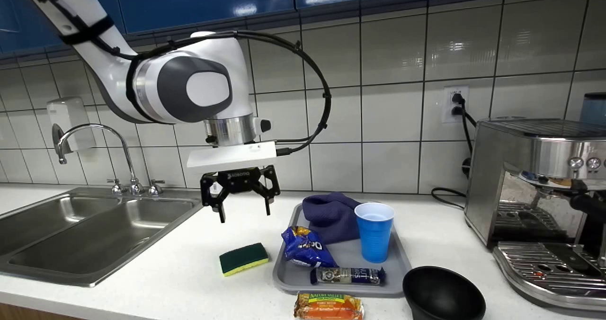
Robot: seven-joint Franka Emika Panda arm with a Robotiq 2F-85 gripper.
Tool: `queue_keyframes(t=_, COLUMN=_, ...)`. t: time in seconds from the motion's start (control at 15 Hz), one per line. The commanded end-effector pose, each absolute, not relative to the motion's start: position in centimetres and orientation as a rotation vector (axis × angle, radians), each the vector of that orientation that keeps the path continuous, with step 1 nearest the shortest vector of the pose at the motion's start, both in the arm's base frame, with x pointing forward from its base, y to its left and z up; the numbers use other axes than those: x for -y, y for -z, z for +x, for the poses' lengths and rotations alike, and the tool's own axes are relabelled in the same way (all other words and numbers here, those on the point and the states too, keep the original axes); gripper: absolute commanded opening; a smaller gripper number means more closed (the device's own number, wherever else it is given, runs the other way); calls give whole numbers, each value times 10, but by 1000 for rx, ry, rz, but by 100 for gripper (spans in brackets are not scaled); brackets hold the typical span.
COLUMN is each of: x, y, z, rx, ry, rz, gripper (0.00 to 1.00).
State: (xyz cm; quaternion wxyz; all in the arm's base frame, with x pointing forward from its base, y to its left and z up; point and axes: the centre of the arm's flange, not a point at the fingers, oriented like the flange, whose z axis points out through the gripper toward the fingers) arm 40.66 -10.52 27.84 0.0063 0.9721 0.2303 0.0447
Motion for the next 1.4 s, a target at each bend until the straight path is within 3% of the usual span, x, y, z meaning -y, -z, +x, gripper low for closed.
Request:
queue_keyframes(t=0.0, x=101, y=-291, z=394, rx=-753, ry=-132, rz=3034, gripper=100)
queue_keyframes(t=1.33, x=101, y=-279, z=401, rx=-730, ry=-136, rz=3044, gripper=100)
